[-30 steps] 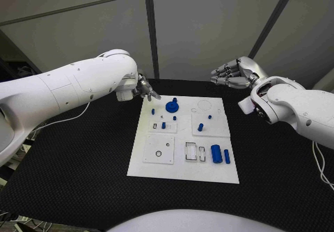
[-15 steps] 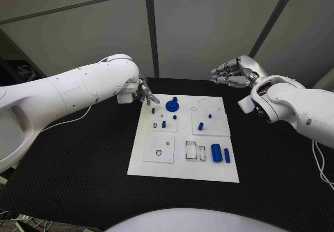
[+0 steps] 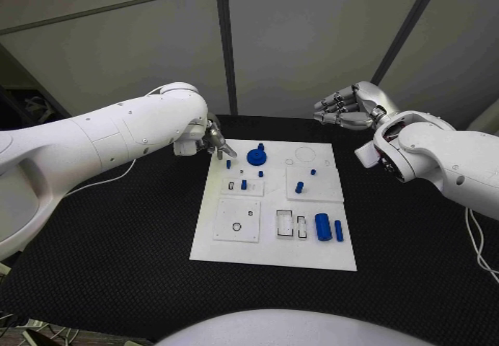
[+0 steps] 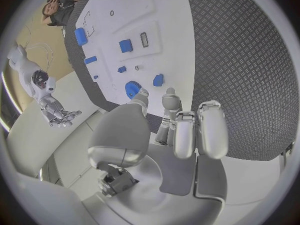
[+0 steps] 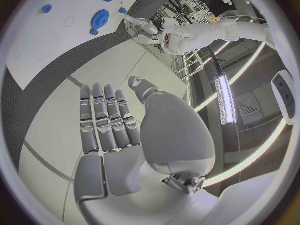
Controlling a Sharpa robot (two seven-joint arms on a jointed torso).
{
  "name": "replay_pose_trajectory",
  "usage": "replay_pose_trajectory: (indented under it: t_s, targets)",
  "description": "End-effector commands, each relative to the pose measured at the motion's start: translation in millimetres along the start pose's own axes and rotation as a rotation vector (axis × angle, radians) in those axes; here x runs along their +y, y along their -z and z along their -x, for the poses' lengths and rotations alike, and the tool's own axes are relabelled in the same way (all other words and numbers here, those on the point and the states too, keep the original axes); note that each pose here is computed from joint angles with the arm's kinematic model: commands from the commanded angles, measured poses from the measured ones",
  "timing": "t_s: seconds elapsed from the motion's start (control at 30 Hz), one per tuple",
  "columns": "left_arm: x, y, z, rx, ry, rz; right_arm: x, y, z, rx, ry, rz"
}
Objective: Assemble the parts on the task board
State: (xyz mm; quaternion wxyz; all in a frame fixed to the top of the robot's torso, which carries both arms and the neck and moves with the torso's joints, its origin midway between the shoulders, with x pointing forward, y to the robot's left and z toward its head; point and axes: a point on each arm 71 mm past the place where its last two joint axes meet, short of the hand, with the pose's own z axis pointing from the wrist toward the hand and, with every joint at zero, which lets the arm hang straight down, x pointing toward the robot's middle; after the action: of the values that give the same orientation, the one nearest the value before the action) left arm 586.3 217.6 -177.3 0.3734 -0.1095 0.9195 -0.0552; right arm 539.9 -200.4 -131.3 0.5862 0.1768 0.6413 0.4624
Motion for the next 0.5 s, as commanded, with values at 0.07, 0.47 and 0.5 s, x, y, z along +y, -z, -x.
replay_pose_trajectory:
  t_s: [0.07,0.47,0.5]
  targets:
    - [-1.3,-0.2,-1.4,0.02,-0.026,-0.006,2.5,-0.7,-0.9,0.006,0.0,0.01]
    - [-3.0,-3.2,-8.0,0.038,-0.035,-0.012,2.8,-0.6,-1.1,0.007,0.0,0.011]
    - [-3.1,-3.3,-8.2,0.038,-0.035,-0.012,2.8,-0.7,-1.2,0.007,0.0,0.011]
